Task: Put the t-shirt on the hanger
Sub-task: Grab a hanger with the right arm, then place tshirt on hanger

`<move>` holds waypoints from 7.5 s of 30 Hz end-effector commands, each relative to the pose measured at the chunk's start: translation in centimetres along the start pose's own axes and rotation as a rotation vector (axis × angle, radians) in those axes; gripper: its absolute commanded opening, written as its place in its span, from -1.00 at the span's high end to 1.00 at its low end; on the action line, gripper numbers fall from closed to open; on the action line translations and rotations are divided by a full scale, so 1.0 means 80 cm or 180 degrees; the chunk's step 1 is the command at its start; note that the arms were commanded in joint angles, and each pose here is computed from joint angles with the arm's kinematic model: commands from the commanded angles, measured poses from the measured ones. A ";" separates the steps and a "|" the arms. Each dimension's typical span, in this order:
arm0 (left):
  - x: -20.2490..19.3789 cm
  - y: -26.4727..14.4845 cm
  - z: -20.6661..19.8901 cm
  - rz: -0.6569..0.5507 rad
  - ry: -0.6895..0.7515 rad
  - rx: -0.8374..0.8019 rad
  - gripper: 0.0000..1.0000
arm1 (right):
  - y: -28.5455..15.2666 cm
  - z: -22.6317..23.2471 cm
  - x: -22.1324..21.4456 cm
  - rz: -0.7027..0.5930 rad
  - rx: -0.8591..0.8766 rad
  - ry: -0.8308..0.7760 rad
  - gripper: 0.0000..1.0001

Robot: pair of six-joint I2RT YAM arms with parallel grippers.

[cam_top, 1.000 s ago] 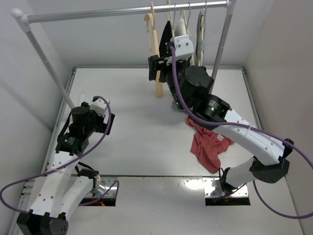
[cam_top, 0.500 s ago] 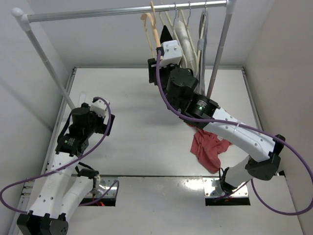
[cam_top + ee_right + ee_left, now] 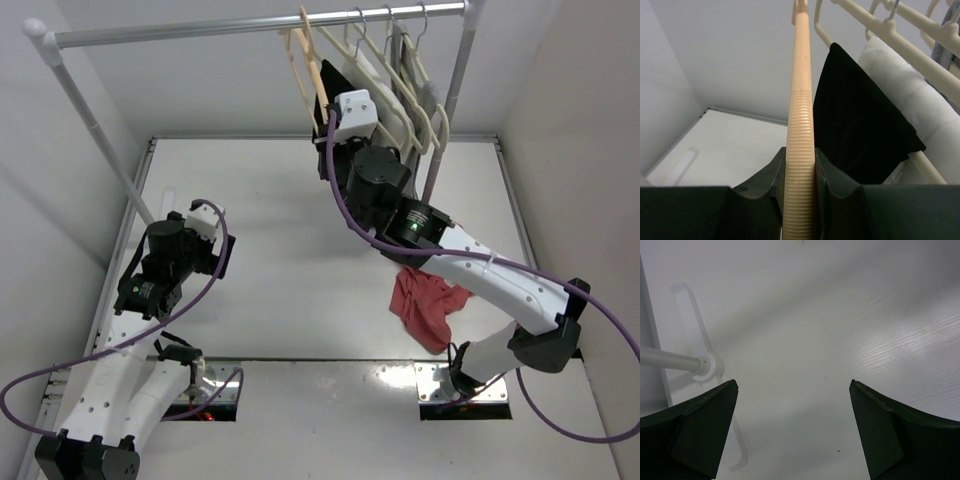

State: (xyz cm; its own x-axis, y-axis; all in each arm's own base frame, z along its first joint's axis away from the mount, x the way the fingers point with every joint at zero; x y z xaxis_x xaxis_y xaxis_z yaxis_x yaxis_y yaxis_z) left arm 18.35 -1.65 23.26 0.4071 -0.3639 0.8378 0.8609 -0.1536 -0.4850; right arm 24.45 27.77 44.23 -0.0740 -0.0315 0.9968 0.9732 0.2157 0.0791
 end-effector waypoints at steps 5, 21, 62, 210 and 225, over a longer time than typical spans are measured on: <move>0.003 -0.002 0.003 -0.0080 -0.0023 0.0030 -1.00 | -0.022 -0.014 0.052 -0.0495 0.0327 0.0509 1.00; 0.004 -0.004 0.003 -0.0108 0.0008 0.0039 -1.00 | -0.058 -0.018 0.068 -0.0719 0.1094 0.0521 1.00; 0.155 -0.042 -0.036 -0.1582 0.1520 -0.2530 -0.99 | -0.160 -0.024 -0.185 0.1612 0.2481 -0.0016 1.00; 0.054 -0.057 -0.050 -0.0618 0.1855 -0.1457 1.00 | -0.210 -0.003 -0.370 0.3163 -0.0416 0.0513 -0.31; 0.035 -0.065 -0.051 -0.0551 0.1933 -0.1530 1.00 | -0.252 0.025 -0.396 0.3082 -0.0784 0.1125 -0.20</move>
State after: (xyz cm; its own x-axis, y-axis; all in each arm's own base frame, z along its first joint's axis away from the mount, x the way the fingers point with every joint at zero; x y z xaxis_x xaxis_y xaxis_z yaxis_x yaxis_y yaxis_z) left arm 14.27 -5.77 26.58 -0.0318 -0.7274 0.6854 0.6076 -0.5586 -0.5646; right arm 6.73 26.77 10.84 0.8160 -0.0943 0.5703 0.5744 0.0228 -0.8182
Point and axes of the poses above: each gripper's point midway between its finger pads, its own y axis out along the fingers, its own z axis along the line the jaws close on, x = y × z, the point moved 9 cm from there along -y, back along the fingers, and after that the axes turned 2 degrees about y, right-handed, at the moved point
